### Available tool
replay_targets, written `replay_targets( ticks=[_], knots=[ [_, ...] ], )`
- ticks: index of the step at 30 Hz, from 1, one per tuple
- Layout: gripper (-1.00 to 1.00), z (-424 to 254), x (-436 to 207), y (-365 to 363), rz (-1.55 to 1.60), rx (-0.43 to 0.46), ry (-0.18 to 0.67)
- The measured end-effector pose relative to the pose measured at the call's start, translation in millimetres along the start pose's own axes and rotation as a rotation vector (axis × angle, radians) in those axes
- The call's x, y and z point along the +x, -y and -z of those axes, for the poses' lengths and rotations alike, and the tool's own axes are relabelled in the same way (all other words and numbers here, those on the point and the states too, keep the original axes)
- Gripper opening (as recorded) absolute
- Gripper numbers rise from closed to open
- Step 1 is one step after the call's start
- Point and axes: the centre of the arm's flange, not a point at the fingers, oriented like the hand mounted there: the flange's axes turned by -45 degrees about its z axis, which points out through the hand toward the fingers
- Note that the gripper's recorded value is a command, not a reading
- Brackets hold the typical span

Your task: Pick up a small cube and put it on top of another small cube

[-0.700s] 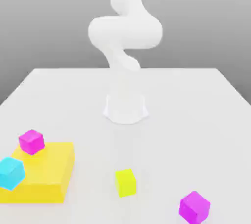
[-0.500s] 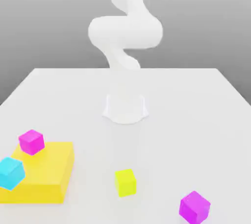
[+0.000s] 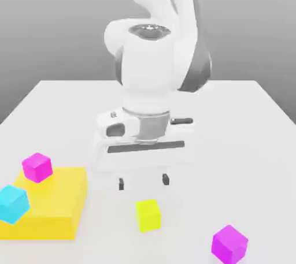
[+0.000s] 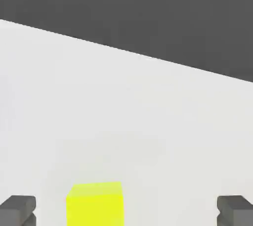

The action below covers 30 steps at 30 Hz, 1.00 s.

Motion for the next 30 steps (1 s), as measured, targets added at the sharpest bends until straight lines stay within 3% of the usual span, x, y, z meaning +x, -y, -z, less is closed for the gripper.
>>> replay_targets(
  ticks=[6,7,14,20,30],
  knots=[
    [0.0,-63.6,-7.7,3.5,0.006,0.016,0.019],
    [-1.0,-72.2,-8.8,3.7,0.007,0.015,0.02],
    [-1.0,-73.7,-9.0,3.9,0.007,0.015,0.021],
    [-1.0,-21.6,-7.5,3.0,0.007,0.015,0.021],
    [-1.0,66.1,-85.0,-170.7,-0.54,-0.024,0.04]
  ],
)
